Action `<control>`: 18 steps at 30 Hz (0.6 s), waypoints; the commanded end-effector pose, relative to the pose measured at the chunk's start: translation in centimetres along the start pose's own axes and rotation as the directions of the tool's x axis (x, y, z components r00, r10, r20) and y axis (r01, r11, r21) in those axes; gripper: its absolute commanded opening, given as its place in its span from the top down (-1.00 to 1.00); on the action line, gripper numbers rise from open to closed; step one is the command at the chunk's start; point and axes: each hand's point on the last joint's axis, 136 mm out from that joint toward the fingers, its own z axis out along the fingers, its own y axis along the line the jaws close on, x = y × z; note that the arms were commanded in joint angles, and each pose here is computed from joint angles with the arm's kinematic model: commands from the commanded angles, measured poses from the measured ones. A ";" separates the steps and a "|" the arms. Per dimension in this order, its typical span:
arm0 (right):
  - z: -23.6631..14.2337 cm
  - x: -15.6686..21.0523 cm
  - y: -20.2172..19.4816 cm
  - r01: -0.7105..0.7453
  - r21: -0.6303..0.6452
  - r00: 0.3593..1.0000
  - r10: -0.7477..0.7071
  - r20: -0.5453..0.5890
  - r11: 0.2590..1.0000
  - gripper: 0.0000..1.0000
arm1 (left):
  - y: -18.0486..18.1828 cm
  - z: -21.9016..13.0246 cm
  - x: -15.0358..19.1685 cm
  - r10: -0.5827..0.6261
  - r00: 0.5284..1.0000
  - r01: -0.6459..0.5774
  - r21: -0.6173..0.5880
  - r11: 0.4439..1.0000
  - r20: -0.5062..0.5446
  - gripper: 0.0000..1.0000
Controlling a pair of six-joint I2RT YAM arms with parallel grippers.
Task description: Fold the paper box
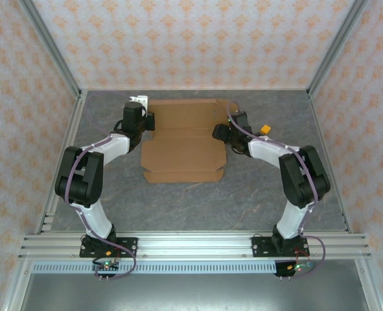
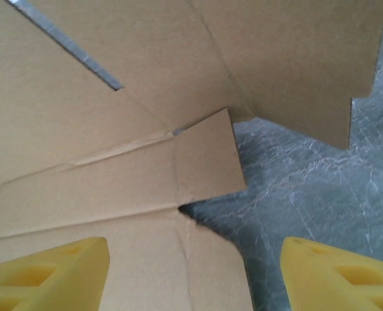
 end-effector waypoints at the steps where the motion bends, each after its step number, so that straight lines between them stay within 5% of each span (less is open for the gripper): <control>1: 1.2 -2.3 0.3 -0.029 0.005 0.995 0.029 0.093 1.000 -0.38 | -0.6 -1.4 -2.6 -0.022 0.997 0.020 0.024 1.000 0.070 1.00; 12: 4.9 -2.4 0.1 -0.054 0.001 0.994 0.053 0.096 0.999 -0.33 | -0.8 -1.2 -2.5 -0.023 0.997 0.021 0.035 0.999 0.067 1.00; 18: 5.7 -3.1 1.1 -0.010 -0.034 0.995 0.014 0.103 0.999 -0.07 | -0.8 -1.1 -2.5 -0.021 0.998 0.019 0.038 0.999 0.064 1.00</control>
